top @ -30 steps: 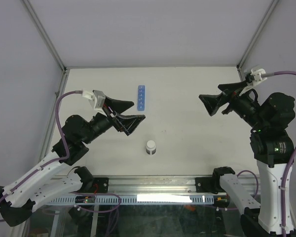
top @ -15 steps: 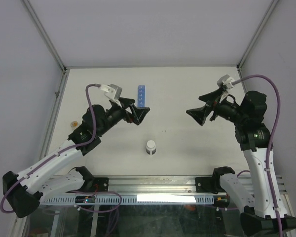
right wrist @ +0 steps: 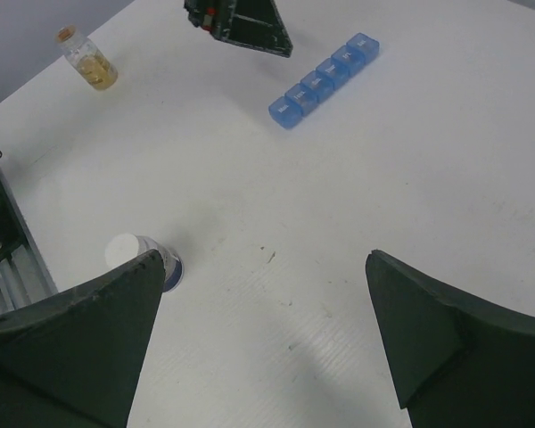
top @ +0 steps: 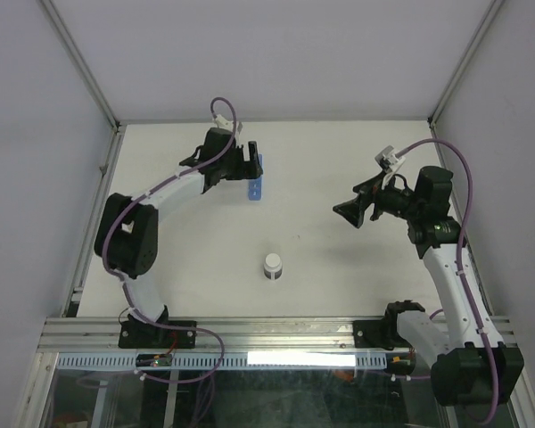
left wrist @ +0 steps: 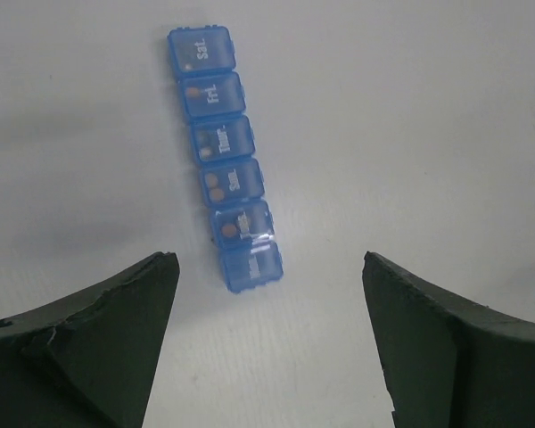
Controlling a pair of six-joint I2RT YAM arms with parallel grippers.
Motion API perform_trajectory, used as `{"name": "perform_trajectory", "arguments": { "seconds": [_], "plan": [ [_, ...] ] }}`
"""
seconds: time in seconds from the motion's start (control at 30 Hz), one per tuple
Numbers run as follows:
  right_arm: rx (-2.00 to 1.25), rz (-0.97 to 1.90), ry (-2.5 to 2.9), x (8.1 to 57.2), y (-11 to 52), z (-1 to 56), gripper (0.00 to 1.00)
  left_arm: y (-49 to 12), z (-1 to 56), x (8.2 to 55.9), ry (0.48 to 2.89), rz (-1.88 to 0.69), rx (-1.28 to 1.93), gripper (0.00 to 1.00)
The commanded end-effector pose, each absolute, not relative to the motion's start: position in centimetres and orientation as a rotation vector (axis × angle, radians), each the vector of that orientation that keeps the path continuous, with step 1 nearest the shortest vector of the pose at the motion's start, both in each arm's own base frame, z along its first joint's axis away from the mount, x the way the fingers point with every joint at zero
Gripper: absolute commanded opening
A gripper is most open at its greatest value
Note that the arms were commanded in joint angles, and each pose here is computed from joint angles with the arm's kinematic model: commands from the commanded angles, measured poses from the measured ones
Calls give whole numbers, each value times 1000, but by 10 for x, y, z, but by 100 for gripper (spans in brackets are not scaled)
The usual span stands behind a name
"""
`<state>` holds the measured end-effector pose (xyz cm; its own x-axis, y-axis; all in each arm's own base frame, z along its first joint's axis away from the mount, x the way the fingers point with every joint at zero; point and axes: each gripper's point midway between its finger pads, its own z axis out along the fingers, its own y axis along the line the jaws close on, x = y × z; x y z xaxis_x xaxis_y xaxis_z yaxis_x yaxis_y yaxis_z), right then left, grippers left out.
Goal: Sort the pills into containers
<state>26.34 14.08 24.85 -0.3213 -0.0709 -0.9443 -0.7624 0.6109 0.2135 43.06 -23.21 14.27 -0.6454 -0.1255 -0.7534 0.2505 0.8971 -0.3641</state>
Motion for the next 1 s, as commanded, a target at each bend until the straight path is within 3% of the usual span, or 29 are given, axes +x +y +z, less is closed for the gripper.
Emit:
{"name": "perform_trajectory", "arguments": {
  "seconds": [0.0,0.47,0.77,0.97],
  "plan": [
    [-707,759,1669,268,139,265,99,-247,137,463,2284,-504,196,83],
    [-695,754,1670,265,138,269,99,-265,65,478,2491,-350,318,70],
    [-692,752,1676,265,138,266,99,-282,52,475,2508,-333,450,46],
    [-690,750,1678,266,137,266,99,-302,54,466,2442,-302,674,42]
  ]
}}
